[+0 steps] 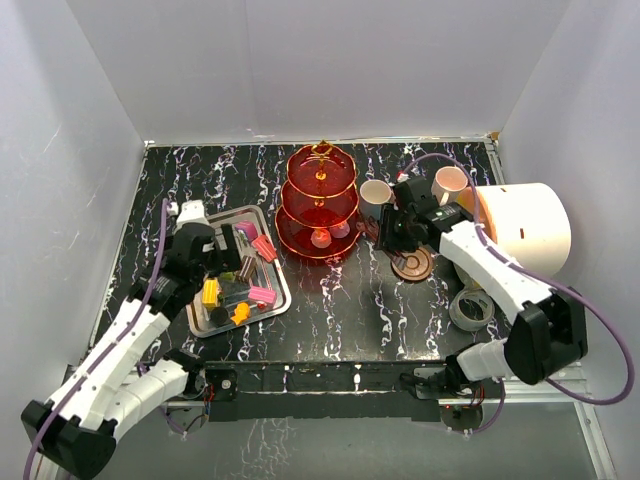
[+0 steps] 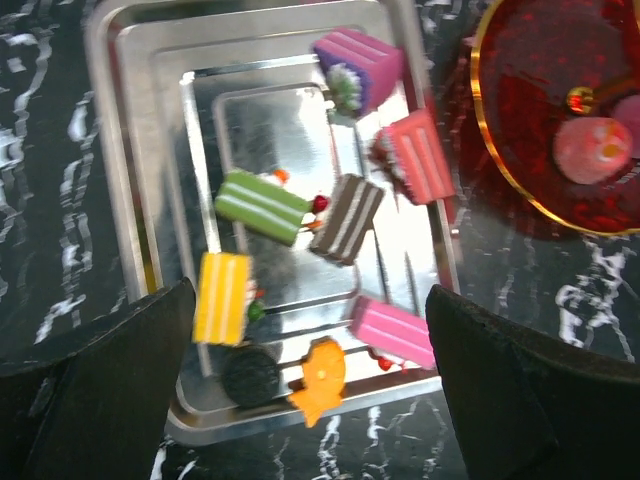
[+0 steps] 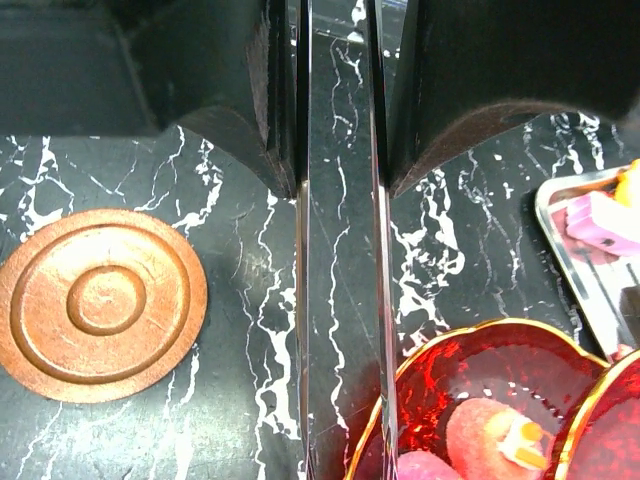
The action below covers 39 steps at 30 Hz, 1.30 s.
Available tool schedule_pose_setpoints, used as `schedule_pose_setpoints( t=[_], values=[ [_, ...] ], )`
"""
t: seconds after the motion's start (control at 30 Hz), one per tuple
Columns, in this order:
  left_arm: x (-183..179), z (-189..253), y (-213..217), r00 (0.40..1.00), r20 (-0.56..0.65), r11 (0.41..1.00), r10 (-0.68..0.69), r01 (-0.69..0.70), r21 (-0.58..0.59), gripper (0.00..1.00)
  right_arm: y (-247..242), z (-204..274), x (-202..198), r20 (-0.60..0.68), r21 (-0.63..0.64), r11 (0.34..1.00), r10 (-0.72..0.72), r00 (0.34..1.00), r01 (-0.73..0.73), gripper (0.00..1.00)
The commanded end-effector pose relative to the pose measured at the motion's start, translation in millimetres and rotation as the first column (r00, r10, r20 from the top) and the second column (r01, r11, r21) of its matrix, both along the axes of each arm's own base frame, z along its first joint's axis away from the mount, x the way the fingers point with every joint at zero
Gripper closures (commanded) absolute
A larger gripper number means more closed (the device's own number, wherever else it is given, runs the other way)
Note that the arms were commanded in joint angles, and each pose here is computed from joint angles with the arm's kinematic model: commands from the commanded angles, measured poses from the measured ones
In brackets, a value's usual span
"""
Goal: Serve the afternoon tea
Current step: Adjust the desert table at the center of the board.
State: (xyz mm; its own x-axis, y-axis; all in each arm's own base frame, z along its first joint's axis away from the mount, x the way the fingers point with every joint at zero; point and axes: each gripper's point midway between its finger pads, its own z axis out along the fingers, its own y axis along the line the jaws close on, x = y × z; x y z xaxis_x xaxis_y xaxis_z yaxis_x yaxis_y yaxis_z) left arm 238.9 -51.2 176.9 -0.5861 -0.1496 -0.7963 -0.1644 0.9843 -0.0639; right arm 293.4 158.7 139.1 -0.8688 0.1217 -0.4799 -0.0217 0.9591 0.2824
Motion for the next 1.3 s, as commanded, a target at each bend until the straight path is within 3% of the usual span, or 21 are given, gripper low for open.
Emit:
schedule_pose_setpoints(
  t=[0.0, 0.2, 0.43, 0.6, 0.73, 0.93, 1.03, 1.2, 1.27],
  values=[
    [34.4, 23.8, -53.8, 0.987, 0.062, 0.976, -0.151, 0.159, -0.152, 0.01, 1.9, 46.5, -8.8, 0.097, 0.104, 0.994, -0.042, 0.994, 0.032, 0.64],
    [96.5, 31.5, -107.9, 0.966, -0.001, 0.947, -0.257, 0.251, -0.201, 0.01, -15.6, 68.4, -21.4, 0.151, 0.106, 0.989, -0.115, 0.982, 0.1, 0.63],
    [151.3, 14.6, -101.3, 0.986, -0.103, 0.959, -0.128, 0.097, -0.267, 0.07, -17.0, 96.3, -26.9, 0.2, 0.136, 0.987, -0.116, 0.973, 0.09, 0.62],
    [193.8, 8.2, -101.8, 0.988, -0.077, 0.928, -0.133, 0.097, -0.36, 0.15, -14.8, 109.5, -29.0, 0.223, 0.162, 0.984, -0.107, 0.969, 0.071, 0.61],
    [225.8, 11.9, -112.9, 0.984, -0.037, 0.915, -0.173, 0.147, -0.376, 0.14, -14.2, 111.1, -29.7, 0.234, 0.16, 0.986, -0.093, 0.968, 0.056, 0.61],
    [249.9, 2.3, -134.3, 0.969, -0.025, 0.882, -0.245, 0.212, -0.422, 0.16, -15.6, 99.9, -35.2, 0.214, 0.152, 0.987, -0.083, 0.973, 0.051, 0.61],
    [252.4, -8.9, -146.1, 0.955, -0.049, 0.855, -0.293, 0.239, -0.459, 0.26, -16.6, 98.5, -36.9, 0.217, 0.151, 0.987, -0.082, 0.973, 0.05, 0.61],
    [243.7, -27.2, -154.2, 0.941, -0.099, 0.831, -0.325, 0.233, -0.505, 0.62, -17.6, 94.4, -37.9, 0.214, 0.137, 0.99, -0.071, 0.974, 0.043, 0.61],
    [237.6, -25.9, -152.2, 0.945, -0.099, 0.83, -0.31, 0.219, -0.514, 0.69, -18.2, 93.8, -38.2, 0.214, 0.134, 0.99, -0.071, 0.974, 0.043, 0.61]
  ],
)
